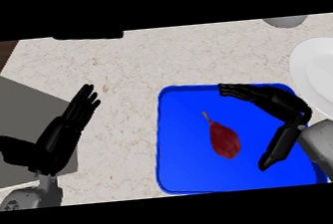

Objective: Pick the pear from the tray and place it in the plate

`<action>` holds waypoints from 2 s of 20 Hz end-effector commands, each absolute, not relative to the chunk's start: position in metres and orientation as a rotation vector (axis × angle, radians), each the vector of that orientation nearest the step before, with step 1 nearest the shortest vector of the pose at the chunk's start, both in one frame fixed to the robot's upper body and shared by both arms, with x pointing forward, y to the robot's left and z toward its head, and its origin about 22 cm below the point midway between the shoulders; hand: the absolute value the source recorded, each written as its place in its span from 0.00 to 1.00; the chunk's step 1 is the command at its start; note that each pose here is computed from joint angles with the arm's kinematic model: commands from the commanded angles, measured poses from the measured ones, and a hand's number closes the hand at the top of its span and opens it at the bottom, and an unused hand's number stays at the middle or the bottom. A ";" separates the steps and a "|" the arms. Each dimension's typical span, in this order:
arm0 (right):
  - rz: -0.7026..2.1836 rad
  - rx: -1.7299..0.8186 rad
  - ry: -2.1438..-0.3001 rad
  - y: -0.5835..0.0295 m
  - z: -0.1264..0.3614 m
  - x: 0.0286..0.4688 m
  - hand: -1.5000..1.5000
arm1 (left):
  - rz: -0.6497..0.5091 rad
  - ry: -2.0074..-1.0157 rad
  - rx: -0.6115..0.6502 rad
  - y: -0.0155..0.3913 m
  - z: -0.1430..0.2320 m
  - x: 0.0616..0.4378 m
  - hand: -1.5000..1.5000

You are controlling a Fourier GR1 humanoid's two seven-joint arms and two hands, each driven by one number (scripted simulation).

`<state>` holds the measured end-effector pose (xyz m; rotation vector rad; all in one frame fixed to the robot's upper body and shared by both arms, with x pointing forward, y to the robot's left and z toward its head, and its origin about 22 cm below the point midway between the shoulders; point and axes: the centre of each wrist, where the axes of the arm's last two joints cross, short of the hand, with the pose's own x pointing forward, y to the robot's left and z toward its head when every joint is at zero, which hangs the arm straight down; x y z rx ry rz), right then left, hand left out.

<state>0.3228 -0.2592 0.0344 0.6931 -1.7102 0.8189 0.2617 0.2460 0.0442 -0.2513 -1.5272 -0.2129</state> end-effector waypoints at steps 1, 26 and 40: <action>0.952 0.721 -1.693 -0.265 0.041 0.344 0.00 | -0.140 -1.462 0.065 0.280 0.042 0.276 0.50; 1.644 0.529 -1.433 -0.194 0.002 0.390 0.00 | -0.091 -1.421 0.140 0.276 0.021 0.265 0.50; 1.722 0.485 -1.412 -0.158 -0.004 0.393 0.00 | -0.079 -1.414 0.174 0.277 0.022 0.272 0.50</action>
